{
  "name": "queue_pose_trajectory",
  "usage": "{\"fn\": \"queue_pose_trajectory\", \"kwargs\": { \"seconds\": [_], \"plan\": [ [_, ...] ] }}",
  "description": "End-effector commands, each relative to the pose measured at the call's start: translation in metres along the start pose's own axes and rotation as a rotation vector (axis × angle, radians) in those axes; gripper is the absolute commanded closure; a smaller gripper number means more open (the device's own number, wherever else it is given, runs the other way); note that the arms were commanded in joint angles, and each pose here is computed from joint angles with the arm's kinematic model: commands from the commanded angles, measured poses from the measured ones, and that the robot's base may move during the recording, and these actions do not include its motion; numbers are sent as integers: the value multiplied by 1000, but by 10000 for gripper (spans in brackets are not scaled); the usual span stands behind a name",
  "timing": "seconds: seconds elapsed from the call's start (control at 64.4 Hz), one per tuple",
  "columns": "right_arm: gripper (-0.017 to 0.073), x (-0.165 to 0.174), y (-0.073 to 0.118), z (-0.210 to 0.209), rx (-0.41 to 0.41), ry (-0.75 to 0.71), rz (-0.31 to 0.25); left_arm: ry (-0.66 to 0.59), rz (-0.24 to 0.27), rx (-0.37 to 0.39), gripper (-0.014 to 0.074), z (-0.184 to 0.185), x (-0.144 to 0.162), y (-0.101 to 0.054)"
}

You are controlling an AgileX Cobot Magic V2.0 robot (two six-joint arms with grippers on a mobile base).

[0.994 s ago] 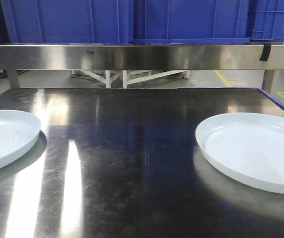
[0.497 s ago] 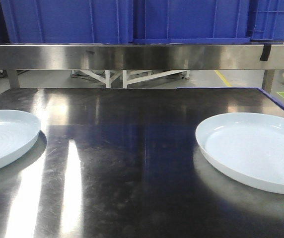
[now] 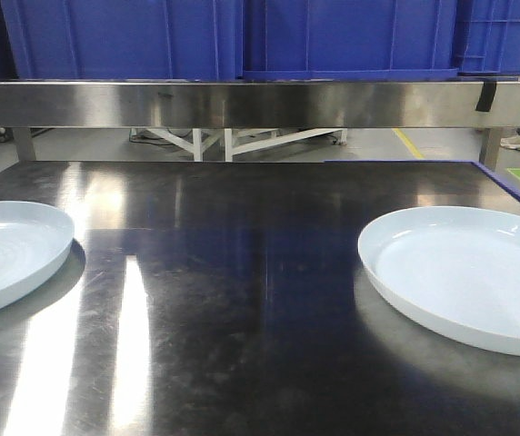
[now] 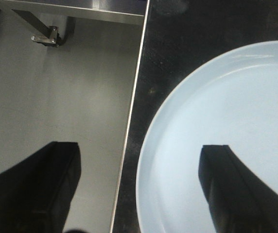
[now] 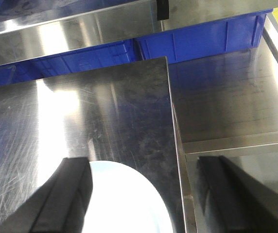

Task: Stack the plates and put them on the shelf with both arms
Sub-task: 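Lower the left gripper to the rim of the plate nearest it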

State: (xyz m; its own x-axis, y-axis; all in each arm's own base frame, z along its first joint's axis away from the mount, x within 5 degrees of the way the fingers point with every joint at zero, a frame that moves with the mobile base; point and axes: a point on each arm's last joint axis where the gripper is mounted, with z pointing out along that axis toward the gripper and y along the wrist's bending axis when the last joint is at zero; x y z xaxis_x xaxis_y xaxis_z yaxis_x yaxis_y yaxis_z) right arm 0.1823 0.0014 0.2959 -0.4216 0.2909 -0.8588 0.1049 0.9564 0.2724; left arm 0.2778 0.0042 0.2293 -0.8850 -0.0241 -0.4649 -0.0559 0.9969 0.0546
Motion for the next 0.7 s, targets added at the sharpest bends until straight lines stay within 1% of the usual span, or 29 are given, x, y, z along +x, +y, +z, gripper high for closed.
{"fn": "queue_pose_trajectory", "kwargs": {
  "seconds": [0.0, 0.124, 0.342, 0.683],
  "plan": [
    [3, -18, 4, -5, -19, -109, -12, -76, -9, 4, 45, -5, -13, 0],
    [3, -18, 4, -5, -19, -107, -12, -56, -8, 4, 45, 2, -12, -1],
    [3, -18, 4, -5, -19, -106, -12, -75, -7, 8, 45, 4, -14, -1],
    [3, -18, 4, -5, -19, -106, -12, -19, -3, 6, 46, 22, -12, -2]
  ]
}}
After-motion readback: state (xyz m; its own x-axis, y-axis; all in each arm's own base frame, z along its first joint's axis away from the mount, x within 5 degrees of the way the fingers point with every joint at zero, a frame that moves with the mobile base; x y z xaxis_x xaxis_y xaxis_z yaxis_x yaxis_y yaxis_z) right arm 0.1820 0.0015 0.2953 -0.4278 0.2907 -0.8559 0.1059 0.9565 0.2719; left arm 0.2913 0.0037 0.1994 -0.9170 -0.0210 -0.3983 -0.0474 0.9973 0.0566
